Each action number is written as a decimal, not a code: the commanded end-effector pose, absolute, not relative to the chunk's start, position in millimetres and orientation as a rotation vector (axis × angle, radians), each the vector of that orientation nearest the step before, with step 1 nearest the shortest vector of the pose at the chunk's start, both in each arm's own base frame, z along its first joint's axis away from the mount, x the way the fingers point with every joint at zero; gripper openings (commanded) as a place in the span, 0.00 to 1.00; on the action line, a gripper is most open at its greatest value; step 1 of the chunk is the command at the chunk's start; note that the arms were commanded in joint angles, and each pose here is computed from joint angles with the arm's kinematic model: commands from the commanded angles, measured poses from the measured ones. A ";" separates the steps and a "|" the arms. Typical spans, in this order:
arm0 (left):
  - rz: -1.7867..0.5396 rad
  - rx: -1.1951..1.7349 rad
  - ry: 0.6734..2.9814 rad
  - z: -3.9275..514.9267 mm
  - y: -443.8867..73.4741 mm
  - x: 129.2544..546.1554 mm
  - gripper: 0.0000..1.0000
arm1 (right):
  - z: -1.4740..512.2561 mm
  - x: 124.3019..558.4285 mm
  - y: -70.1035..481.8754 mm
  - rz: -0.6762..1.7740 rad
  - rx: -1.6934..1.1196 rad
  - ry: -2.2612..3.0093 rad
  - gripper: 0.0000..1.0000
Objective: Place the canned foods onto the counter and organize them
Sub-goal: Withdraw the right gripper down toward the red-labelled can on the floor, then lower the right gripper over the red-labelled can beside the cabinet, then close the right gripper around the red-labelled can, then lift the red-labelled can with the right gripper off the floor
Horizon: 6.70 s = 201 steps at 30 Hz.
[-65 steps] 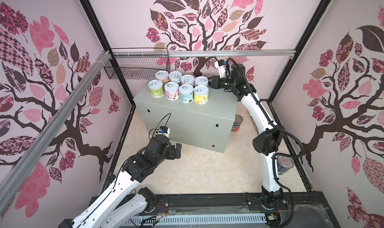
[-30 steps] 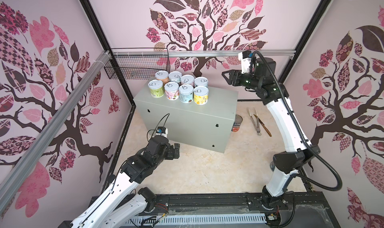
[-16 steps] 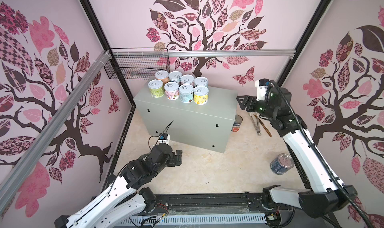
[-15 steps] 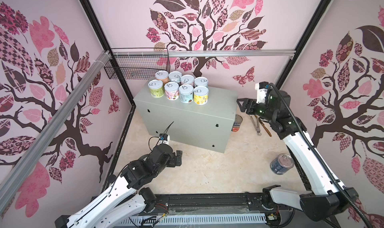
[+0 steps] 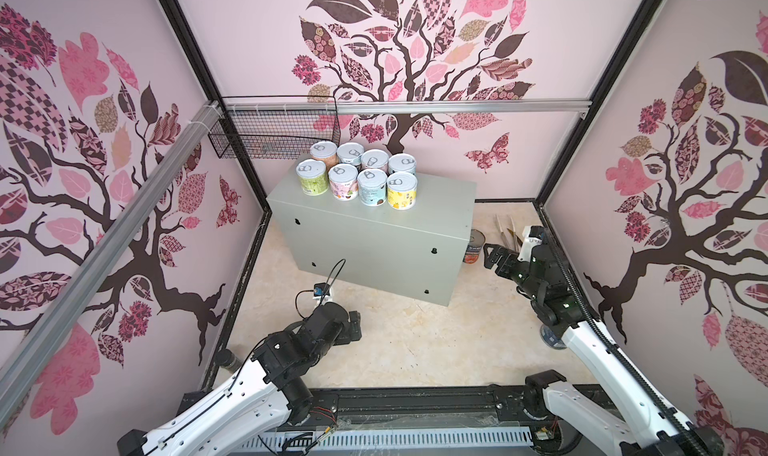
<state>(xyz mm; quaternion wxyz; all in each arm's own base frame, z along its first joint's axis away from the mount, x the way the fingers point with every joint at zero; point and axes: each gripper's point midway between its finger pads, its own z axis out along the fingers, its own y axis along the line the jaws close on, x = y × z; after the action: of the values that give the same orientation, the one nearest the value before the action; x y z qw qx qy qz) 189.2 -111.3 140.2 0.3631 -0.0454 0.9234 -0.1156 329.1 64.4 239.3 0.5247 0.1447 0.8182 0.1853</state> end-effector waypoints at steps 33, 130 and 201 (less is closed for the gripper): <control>-0.381 -0.111 2.374 106.2 -142.7 206.0 0.98 | 159.7 506.5 64.7 0.344 0.434 2.206 1.00; -0.397 -0.072 2.320 141.8 -141.9 207.6 0.98 | 61.7 395.9 29.7 0.090 0.640 2.158 1.00; -0.470 -0.021 2.266 184.9 -157.9 213.2 0.98 | 104.5 421.3 35.8 0.092 0.462 2.222 0.54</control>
<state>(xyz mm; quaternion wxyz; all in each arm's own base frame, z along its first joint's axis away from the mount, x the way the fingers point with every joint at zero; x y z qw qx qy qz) 210.8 -154.9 158.2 0.3821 -0.0134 0.9081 -0.1709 418.0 34.2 66.3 0.3835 0.1877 0.9040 0.0219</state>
